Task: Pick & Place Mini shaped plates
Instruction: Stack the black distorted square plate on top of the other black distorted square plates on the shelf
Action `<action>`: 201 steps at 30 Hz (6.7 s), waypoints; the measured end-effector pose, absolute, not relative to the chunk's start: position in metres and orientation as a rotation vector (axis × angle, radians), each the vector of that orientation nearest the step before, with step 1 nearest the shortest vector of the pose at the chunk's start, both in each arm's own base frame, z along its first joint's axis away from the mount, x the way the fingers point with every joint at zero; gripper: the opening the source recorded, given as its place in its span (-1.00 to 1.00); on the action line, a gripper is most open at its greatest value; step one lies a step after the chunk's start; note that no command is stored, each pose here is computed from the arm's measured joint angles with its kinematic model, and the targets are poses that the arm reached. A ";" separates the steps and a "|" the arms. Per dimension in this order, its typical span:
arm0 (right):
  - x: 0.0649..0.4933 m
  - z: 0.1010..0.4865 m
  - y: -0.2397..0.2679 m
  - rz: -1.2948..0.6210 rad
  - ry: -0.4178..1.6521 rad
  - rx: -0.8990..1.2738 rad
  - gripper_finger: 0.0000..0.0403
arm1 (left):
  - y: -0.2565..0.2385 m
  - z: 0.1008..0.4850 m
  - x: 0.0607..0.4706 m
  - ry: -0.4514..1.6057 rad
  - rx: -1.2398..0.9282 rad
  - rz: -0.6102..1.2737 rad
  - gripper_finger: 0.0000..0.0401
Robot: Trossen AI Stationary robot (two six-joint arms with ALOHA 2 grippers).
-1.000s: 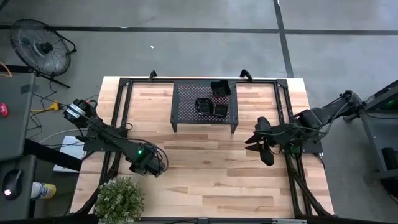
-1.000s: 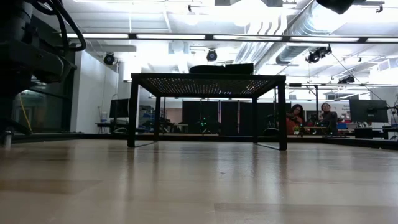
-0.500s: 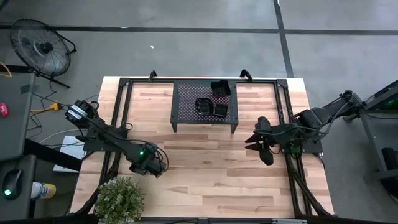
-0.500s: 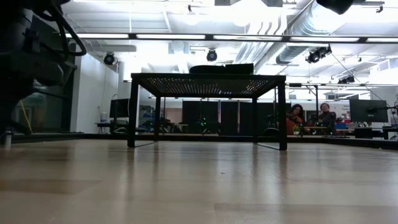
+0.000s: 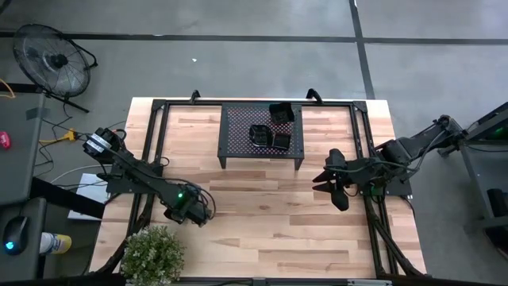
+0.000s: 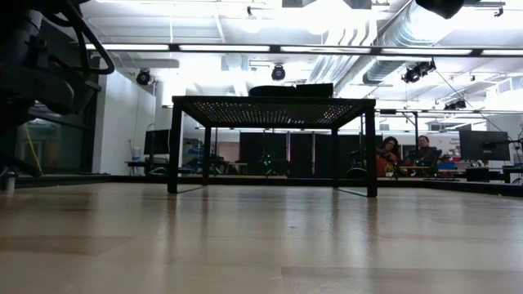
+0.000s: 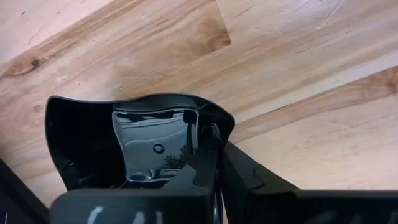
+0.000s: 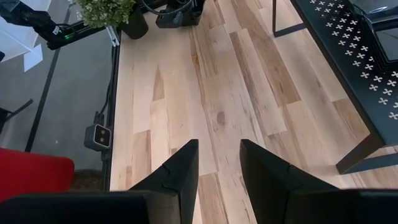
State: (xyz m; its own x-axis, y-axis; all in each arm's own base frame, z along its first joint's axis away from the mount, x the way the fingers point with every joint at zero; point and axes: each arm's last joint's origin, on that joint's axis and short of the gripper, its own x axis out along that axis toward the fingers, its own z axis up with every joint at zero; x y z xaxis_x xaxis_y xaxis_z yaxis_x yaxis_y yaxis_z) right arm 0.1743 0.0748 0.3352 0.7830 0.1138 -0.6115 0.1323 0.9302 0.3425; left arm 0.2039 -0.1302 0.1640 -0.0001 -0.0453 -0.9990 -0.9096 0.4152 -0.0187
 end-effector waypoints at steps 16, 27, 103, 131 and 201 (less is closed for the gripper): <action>0.174 0.335 0.075 -0.011 0.678 0.398 -0.44 | -0.136 0.176 0.212 1.429 -0.900 0.736 -1.00; 0.174 0.335 0.075 -0.006 0.678 0.382 -0.44 | -0.145 0.208 0.229 1.354 -0.846 0.595 -1.00; 0.275 0.407 0.032 -0.488 0.292 0.112 -0.44 | -0.081 0.356 0.328 1.025 1.624 0.402 -1.00; 0.330 0.410 0.004 -0.507 0.423 0.077 -0.44 | -0.078 0.355 0.327 1.062 1.635 0.438 -1.00; 0.237 0.365 -0.100 -0.807 0.440 0.451 -1.00 | 0.003 0.387 0.227 0.894 0.452 0.623 -0.33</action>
State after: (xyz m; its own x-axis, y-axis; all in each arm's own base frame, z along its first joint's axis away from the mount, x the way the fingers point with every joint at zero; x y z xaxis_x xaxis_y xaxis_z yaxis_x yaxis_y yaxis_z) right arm 0.2372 -0.0995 0.3650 0.6133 -0.5821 -0.5339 0.7640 0.6088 0.2137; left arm 0.2267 0.0031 0.3873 0.4725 0.6675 -0.5754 -0.3087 0.7369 0.6014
